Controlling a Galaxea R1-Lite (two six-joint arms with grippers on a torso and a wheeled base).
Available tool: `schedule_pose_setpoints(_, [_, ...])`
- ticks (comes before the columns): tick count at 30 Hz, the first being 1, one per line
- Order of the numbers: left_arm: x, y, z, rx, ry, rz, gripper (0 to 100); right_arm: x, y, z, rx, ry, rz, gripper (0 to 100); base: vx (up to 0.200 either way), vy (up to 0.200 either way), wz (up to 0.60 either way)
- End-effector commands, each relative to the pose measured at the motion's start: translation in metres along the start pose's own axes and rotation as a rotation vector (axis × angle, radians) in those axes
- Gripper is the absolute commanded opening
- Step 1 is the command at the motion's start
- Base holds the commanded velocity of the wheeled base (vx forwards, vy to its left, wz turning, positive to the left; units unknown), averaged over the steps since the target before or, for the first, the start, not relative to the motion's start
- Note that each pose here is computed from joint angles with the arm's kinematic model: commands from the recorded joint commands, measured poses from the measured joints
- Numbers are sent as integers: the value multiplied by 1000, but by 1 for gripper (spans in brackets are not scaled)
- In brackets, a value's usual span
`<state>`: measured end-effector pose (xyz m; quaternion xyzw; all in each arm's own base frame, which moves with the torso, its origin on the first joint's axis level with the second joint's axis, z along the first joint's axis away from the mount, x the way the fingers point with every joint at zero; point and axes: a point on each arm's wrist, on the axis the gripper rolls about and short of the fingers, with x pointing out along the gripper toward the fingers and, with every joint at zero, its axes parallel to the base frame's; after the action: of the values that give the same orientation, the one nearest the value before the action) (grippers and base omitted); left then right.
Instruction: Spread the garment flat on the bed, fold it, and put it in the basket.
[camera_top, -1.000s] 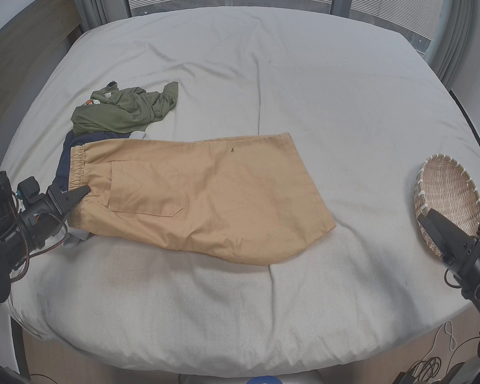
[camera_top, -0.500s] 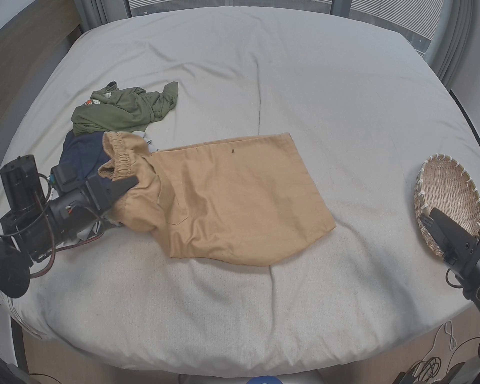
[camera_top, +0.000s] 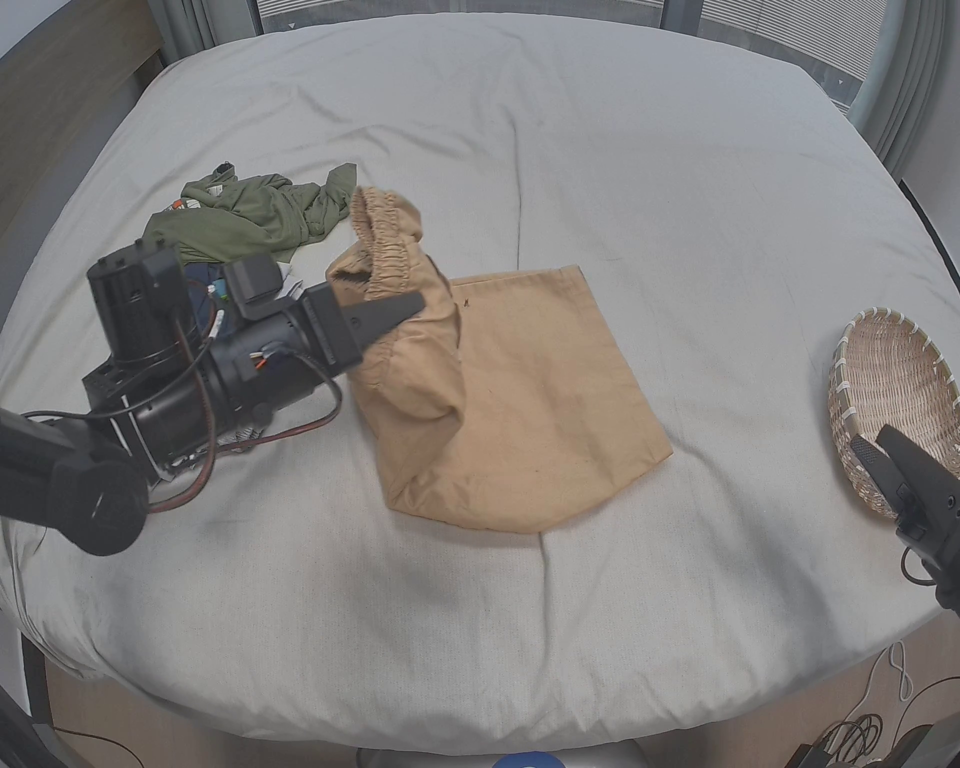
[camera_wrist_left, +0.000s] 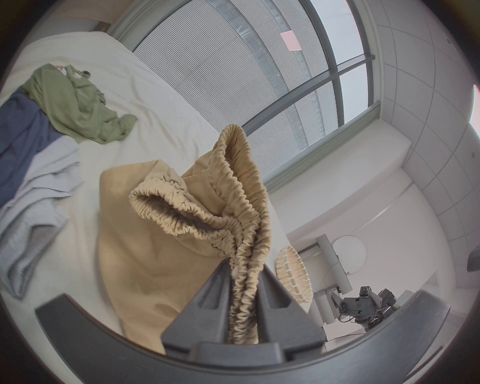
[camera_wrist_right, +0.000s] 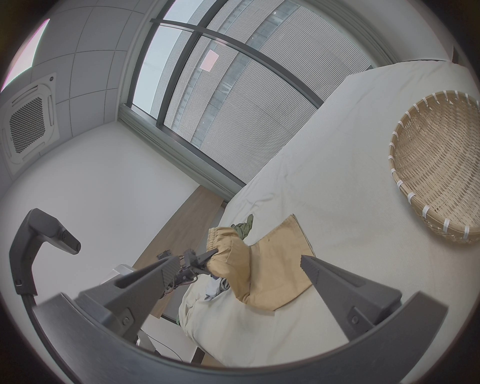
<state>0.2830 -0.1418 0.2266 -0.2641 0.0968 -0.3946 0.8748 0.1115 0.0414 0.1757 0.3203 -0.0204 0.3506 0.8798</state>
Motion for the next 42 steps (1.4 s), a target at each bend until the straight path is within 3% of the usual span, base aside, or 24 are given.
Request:
schedule_pose_setpoints(1, [40, -7, -14, -32, 41, -65, 0, -7, 3, -1, -2, -3, 6, 100, 0, 0, 0])
schedule_pose_setpoints(8, [72, -9, -34, -47, 85, -98, 0, -8, 3, -1, 0, -1, 4, 100, 0, 0, 0])
schedule_pose_setpoints(17, [97, 7, -57, -56, 108, -41, 0, -8, 4, -1, 1, -1, 6, 100, 0, 0, 0])
schedule_pose_setpoints(18, [97, 7, -57, -56, 109, -41, 100, -8, 4, -1, 1, 1, 9, 100, 0, 0, 0])
schedule_pose_setpoints(25, [93, 4, -63, -55, 105, -20, 100, -7, 4, -3, 8, 16, 13, 100, 0, 0, 0])
schedule_pose_setpoints(30, [80, 5, -61, -48, 33, 21, 100, -4, 0, -6, 22, 51, -17, 100, 0, 0, 0])
schedule_pose_setpoints(32, [74, 6, -63, -52, 29, 37, 100, 1, -4, -9, 39, 84, -41, 100, 0, 0, 0])
schedule_pose_setpoints(35, [43, 13, -62, -64, 38, 91, 100, 30, -26, -25, 98, 211, -114, 100, 0, 0, 0])
schedule_pose_setpoints(40, [27, 9, -55, -62, 19, 95, 100, 45, -34, -30, 115, 241, -136, 100, 0, 0, 0])
schedule_pose_setpoints(42, [-4, -4, -35, -72, -34, 92, 100, 64, -48, -40, 139, 293, -168, 100, 0, 0, 0])
